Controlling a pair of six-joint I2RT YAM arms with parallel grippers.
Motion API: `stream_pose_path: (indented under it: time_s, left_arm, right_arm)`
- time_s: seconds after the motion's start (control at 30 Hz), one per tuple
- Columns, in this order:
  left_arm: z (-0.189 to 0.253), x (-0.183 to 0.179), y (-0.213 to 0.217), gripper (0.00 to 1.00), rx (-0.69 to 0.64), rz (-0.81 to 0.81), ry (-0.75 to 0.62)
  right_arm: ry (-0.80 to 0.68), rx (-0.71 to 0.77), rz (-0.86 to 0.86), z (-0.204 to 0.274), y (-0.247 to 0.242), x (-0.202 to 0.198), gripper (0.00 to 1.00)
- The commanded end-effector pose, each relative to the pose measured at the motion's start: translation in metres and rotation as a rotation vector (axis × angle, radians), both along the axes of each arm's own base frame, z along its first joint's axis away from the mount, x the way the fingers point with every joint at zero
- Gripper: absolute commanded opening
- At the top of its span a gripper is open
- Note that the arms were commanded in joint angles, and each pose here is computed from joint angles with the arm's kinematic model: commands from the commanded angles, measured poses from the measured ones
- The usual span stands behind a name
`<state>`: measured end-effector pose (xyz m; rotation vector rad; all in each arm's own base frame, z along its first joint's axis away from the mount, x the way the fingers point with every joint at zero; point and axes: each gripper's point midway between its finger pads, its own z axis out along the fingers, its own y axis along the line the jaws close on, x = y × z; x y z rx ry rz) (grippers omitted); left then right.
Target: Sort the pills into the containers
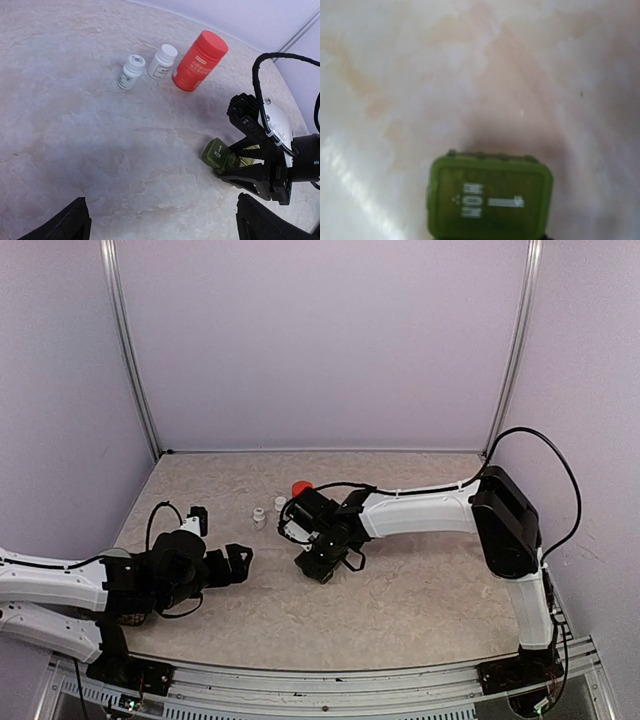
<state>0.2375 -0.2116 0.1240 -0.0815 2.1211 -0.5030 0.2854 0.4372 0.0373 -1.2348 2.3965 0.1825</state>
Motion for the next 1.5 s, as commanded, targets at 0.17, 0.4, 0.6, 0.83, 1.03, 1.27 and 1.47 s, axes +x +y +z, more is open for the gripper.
stream_pose_path:
  time_s: [0.17, 0.4, 0.6, 0.83, 1.03, 1.27, 1.47]
  left_arm:
    - [0.001, -0.007, -0.045, 0.99, -0.390, -0.311, 0.150]
    - [0.011, -0.015, -0.073, 0.98, -0.551, -0.471, 0.206]
    - [0.021, -0.015, -0.094, 0.95, -0.674, -0.561, 0.229]
    - [0.028, -0.013, -0.108, 0.92, -0.765, -0.611, 0.238]
    - [0.027, -0.014, -0.116, 0.89, -0.775, -0.639, 0.248]
    - [0.020, -0.011, -0.121, 0.87, -0.767, -0.641, 0.256]
    - [0.021, -0.012, -0.125, 0.77, -0.793, -0.666, 0.256]
  right_arm:
    - [-0.127, 0.152, 0.101, 0.077, -0.002, -0.017, 0.42]
    - [-0.190, 0.197, 0.163, 0.105, -0.009, -0.039, 0.40]
    - [-0.208, 0.210, 0.214, 0.114, -0.007, -0.059, 0.40]
    - [-0.205, 0.206, 0.245, 0.114, -0.005, -0.071, 0.40]
    - [-0.191, 0.212, 0.259, 0.110, -0.003, -0.076, 0.40]
    - [-0.181, 0.243, 0.283, 0.114, 0.005, -0.083, 0.40]
    - [-0.181, 0.246, 0.287, 0.114, 0.007, -0.085, 0.40]
